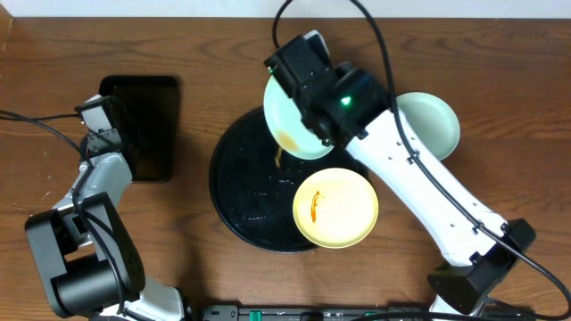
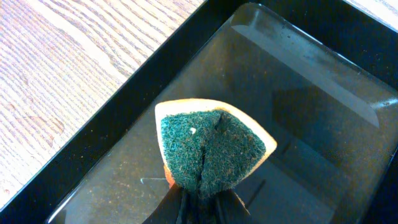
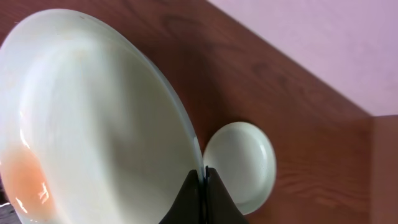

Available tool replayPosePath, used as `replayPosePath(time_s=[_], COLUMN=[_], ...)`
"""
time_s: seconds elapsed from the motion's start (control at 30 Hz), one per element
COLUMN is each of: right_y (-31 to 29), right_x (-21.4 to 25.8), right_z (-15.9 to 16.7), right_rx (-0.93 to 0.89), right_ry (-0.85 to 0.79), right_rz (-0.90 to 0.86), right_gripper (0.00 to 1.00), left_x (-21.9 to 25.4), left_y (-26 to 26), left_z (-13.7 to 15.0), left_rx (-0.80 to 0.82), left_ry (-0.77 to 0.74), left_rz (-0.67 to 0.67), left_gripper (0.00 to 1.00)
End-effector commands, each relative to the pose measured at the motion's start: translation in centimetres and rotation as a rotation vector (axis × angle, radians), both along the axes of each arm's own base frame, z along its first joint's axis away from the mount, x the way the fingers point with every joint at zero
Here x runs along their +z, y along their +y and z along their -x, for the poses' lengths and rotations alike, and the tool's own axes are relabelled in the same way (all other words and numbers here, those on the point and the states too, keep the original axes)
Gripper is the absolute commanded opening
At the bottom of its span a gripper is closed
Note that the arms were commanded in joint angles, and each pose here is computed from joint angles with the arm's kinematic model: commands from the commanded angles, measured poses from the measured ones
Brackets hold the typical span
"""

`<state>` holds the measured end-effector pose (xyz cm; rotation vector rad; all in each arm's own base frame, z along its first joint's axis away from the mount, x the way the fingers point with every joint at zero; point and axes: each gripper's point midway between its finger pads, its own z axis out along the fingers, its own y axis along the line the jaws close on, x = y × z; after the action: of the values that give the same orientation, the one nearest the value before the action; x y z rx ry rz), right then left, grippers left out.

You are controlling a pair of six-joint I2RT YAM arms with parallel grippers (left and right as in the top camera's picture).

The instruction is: Clean dirty plates on tray and stack at the side

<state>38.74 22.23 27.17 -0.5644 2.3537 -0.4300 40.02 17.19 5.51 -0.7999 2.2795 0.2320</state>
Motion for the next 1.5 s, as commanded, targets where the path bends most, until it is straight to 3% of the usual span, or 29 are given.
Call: replayPosePath(time_s=[0.0, 0.33, 0.8, 1.47], right_y=[-0.6, -0.1, -1.9, 0.1], right_x=[2.3, 2.5, 6.8, 9.3], right_z=[0.1, 0.4, 0.3, 0.1], right_rx=[-0.029, -0.019, -0.071, 0.013], right_ry=[-0.093, -0.110, -0.304, -0.379], right_rz=[0.065, 0.076, 0.362, 0.486], right_gripper=[0.01, 0.01, 0.01, 0.01], left_x=[0.1, -0.6, -0.8, -0.9], left_y=[0.2, -0.1, -0.1, -0.1], left_z=[0.0, 0.7, 0.9, 0.9], left_rx=[-0.005, -0.005, -0.005, -0.005], left_ry=[0.004, 0.028, 0.036, 0.040], left_rz=[-0.009, 0.000, 0.003, 0.004], left_gripper=[0.12, 0.12, 0.10, 0.08])
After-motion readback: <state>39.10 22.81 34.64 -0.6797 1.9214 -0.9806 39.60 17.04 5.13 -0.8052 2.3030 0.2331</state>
